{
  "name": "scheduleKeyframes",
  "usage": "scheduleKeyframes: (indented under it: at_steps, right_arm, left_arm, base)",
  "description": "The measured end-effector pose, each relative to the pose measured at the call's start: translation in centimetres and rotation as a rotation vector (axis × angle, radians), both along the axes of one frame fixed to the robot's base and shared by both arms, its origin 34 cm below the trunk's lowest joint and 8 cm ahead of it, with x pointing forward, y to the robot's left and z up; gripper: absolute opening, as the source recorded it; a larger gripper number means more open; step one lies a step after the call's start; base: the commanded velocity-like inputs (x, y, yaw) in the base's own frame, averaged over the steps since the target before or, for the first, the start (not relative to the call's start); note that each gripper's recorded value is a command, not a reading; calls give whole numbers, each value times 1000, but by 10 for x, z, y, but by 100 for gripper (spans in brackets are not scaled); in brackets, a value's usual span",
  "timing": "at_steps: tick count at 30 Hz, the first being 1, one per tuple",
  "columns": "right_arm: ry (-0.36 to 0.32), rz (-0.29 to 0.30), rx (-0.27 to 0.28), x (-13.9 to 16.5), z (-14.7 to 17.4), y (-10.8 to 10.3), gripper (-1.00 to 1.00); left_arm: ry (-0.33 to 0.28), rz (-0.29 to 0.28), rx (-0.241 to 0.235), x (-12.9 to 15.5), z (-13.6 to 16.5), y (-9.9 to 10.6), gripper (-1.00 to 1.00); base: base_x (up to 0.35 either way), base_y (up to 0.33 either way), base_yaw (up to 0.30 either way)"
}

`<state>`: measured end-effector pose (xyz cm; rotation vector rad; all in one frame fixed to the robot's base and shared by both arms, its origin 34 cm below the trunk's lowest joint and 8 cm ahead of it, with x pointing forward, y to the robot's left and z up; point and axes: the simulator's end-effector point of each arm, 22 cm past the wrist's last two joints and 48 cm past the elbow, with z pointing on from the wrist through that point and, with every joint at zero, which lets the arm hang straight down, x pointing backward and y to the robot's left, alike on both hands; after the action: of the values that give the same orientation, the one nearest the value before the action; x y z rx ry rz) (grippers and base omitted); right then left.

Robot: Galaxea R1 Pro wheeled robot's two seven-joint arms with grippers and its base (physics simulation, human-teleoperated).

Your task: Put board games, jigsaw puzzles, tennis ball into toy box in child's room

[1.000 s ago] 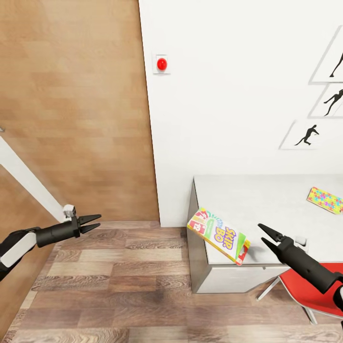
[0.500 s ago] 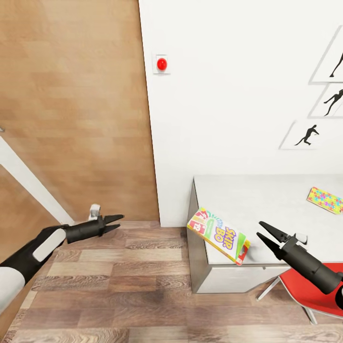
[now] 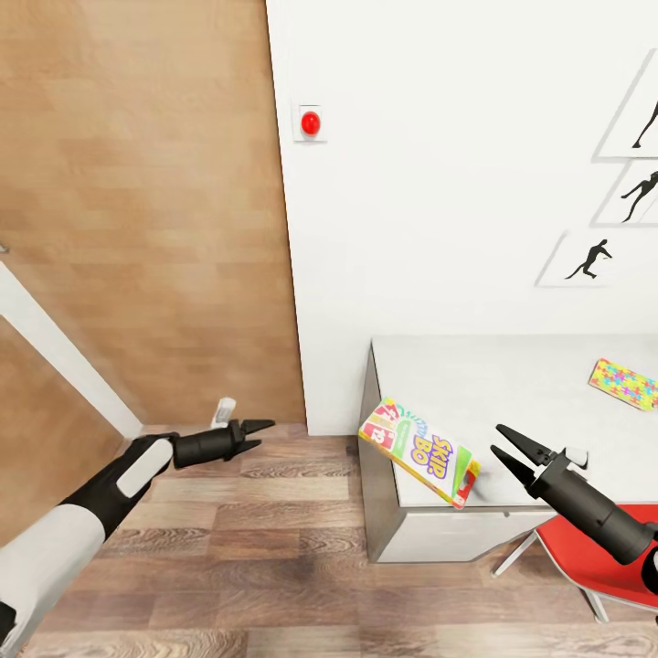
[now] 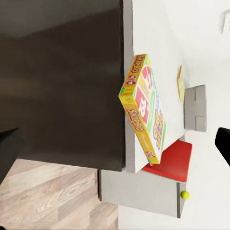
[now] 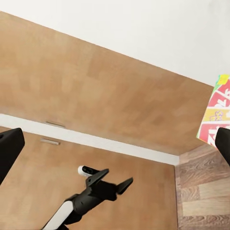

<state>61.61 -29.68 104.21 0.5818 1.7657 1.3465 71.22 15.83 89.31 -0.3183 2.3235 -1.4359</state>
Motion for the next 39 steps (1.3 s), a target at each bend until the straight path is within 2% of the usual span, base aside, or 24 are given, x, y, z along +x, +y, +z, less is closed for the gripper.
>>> scheduleKeyframes:
  at_steps: [8, 19, 39]
  right_arm:
    - [-1, -4, 0, 0, 1, -2, 100]
    - [-51, 14, 32, -2, 14, 1, 100]
    - [-64, 20, 40, -2, 18, 5, 100]
  left_arm:
    - [16, -6, 33, -4, -11, 1, 100]
    - [15, -10, 36, -5, -11, -2, 100]
    - [7, -8, 38, -3, -7, 2, 100]
  base:
    - [0, 0, 0]
    - [52, -39, -4]
    - [28, -118, -74]
